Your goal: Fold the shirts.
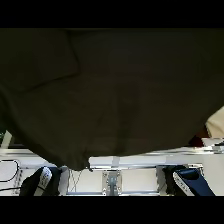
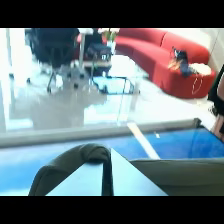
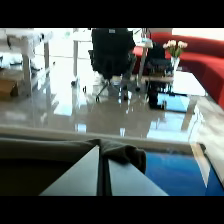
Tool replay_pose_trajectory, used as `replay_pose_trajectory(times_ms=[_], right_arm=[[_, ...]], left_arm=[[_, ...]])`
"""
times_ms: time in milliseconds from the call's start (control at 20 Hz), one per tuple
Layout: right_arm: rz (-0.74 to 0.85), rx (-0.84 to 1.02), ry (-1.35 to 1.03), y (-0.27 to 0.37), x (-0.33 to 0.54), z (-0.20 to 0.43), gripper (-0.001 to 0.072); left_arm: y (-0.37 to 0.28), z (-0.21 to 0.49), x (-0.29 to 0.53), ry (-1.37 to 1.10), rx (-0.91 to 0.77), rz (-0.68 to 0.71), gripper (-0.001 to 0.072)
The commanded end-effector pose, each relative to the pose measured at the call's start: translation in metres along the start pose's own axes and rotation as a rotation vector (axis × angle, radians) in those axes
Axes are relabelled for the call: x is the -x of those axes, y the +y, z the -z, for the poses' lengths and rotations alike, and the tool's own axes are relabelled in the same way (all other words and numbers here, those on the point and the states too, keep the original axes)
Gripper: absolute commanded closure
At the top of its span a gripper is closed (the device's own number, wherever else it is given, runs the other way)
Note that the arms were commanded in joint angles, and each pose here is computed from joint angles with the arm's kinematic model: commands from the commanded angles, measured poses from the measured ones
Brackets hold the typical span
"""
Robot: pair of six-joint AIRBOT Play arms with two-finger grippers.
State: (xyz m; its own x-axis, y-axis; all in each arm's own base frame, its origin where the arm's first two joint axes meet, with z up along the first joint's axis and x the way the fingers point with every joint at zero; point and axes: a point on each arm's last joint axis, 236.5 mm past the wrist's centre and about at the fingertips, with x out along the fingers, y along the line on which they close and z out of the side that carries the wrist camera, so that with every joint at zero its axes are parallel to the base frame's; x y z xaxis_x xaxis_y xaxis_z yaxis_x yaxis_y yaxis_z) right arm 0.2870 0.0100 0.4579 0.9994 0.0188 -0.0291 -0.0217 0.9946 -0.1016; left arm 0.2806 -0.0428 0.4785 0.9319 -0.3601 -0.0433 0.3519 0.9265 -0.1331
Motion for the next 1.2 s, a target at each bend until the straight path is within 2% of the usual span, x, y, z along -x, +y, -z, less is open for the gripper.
replay_pose_trajectory(times_ms=[0,150,250,400,500,750,900,1050,1150], right_arm=[[-0.009,0.035,0.36,0.014,-0.101,0.109,0.0686],[-0.066,0.035,0.638,0.042,-0.176,0.238,0.0685],[-0.098,0.016,0.715,0.059,-0.213,0.303,0.0685],[-0.109,0.012,0.736,0.071,-0.257,0.362,0.0686],[-0.092,-0.032,0.701,0.072,-0.278,0.379,0.0686],[-0.032,-0.11,0.626,0.045,-0.298,0.37,0.0686],[-0.016,-0.096,0.751,0.033,-0.28,0.379,0.0686],[-0.068,-0.038,0.927,0.04,-0.249,0.411,0.0685],[-0.093,-0.047,0.999,0.047,-0.234,0.429,0.0685]], left_arm=[[0.047,0.068,-0.036,0.232,0.149,0.012,0.07],[0.093,0.188,-0.098,0.513,0.245,-0.022,0.0699],[0.128,0.278,-0.138,0.675,0.181,-0.135,0.07],[0.197,0.355,-0.187,0.725,0.139,-0.385,0.0699],[0.225,0.386,-0.212,0.691,0.182,-0.45,0.0699],[0.235,0.437,-0.225,0.778,0.223,-0.448,0.0699],[0.217,0.447,-0.203,0.928,0.246,-0.411,0.0698],[0.178,0.477,-0.165,1.164,0.295,-0.29,0.0698],[0.161,0.49,-0.155,1.22,0.332,-0.238,0.0699]])
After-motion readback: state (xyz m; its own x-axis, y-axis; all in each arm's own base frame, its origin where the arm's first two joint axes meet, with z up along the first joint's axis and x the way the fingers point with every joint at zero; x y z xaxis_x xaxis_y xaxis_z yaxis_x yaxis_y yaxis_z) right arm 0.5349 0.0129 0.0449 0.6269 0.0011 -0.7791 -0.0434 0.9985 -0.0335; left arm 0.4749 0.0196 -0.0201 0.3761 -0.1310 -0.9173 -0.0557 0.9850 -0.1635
